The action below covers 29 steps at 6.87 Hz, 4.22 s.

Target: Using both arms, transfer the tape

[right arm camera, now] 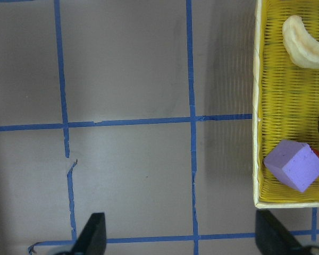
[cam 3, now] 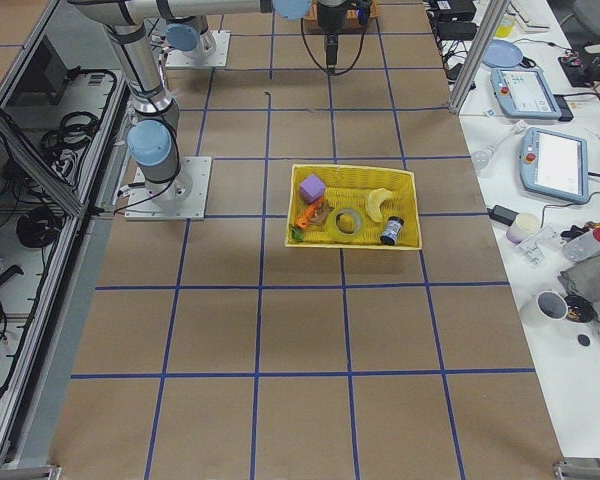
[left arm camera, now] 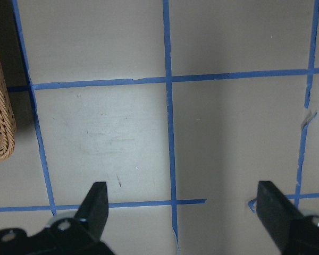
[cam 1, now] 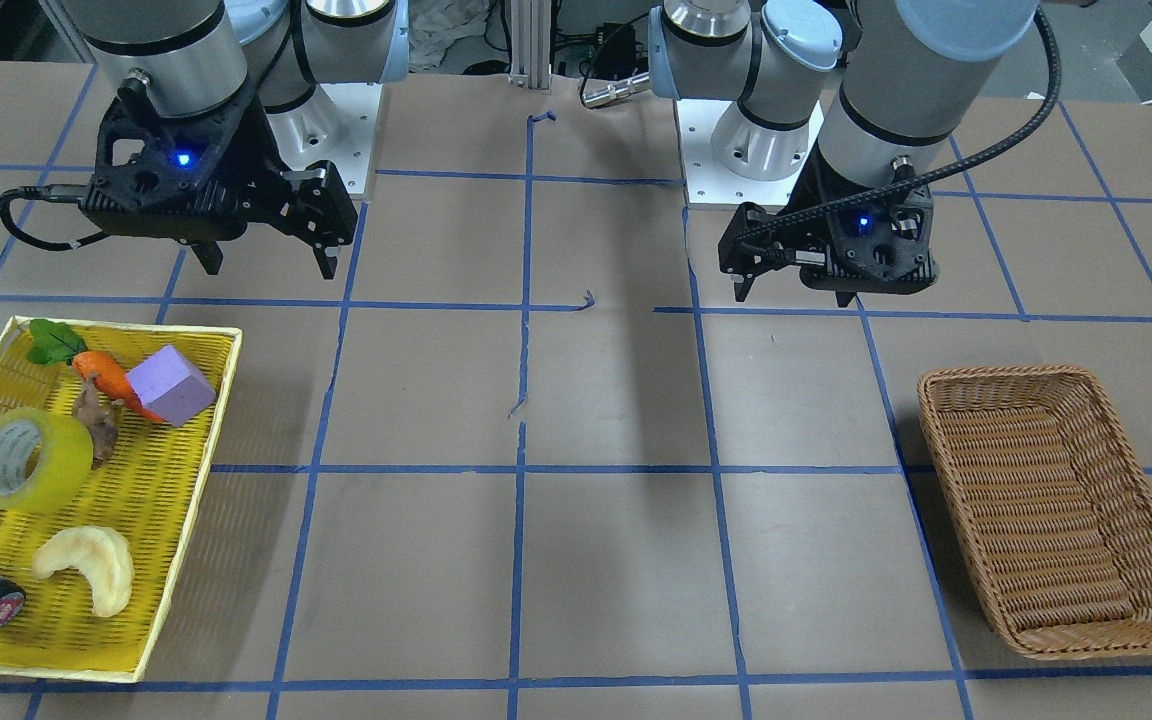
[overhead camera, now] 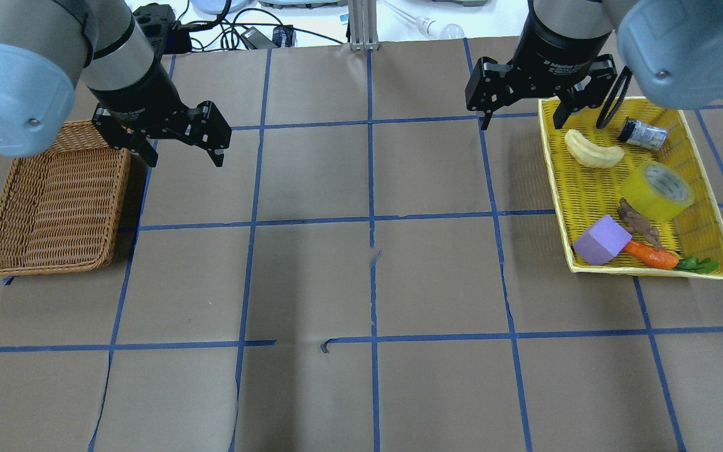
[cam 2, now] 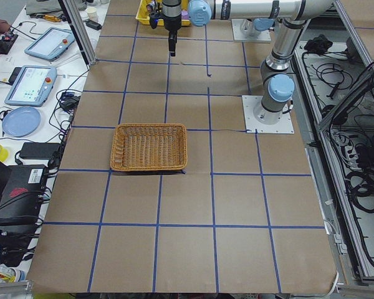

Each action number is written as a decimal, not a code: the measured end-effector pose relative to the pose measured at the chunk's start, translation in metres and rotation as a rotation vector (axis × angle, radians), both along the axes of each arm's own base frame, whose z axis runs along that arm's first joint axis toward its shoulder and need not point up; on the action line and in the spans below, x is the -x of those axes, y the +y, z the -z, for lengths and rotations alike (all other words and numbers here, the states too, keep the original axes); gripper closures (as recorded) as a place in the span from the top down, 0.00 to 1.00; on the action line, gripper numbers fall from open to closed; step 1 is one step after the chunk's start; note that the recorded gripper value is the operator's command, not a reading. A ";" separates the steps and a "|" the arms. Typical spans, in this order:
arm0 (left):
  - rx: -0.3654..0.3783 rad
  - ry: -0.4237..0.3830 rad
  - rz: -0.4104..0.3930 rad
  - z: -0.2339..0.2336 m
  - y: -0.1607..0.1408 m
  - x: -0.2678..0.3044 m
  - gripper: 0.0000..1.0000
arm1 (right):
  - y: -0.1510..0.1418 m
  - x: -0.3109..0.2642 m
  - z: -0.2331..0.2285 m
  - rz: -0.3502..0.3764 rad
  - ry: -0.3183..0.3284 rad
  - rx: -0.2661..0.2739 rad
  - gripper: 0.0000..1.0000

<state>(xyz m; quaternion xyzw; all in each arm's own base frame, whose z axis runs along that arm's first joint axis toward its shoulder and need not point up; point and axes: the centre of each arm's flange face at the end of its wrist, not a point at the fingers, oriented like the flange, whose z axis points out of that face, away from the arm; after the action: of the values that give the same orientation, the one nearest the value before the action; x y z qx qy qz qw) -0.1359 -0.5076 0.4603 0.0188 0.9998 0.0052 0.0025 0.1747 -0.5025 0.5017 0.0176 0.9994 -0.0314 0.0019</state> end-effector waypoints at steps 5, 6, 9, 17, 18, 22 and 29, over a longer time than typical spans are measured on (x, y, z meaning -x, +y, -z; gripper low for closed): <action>0.000 0.000 0.000 -0.001 0.001 0.000 1.00 | 0.000 0.000 0.000 0.000 0.004 -0.004 1.00; -0.001 0.000 0.000 -0.001 0.001 0.000 1.00 | 0.000 0.000 0.001 0.000 0.004 -0.005 1.00; -0.007 -0.001 0.000 0.000 0.002 0.000 1.00 | 0.001 0.000 0.001 -0.004 0.004 -0.006 1.00; -0.009 -0.002 0.000 0.000 0.002 0.000 1.00 | 0.000 0.001 0.005 -0.010 0.007 -0.014 1.00; -0.010 -0.002 0.000 0.001 0.002 0.000 1.00 | -0.001 0.002 0.004 -0.008 0.006 -0.012 1.00; -0.012 -0.002 0.000 0.001 0.002 0.000 1.00 | -0.022 0.080 0.015 0.075 -0.001 -0.082 0.99; -0.018 0.000 0.000 0.002 0.002 0.000 1.00 | -0.070 0.301 0.178 -0.305 -0.100 -0.108 0.97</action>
<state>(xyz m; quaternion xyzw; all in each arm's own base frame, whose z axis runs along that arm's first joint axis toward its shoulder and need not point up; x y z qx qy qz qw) -0.1359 -0.5053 0.4579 0.0188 0.9997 0.0140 0.0024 -0.1261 -0.5728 0.3236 -0.1328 0.9893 0.0238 0.0555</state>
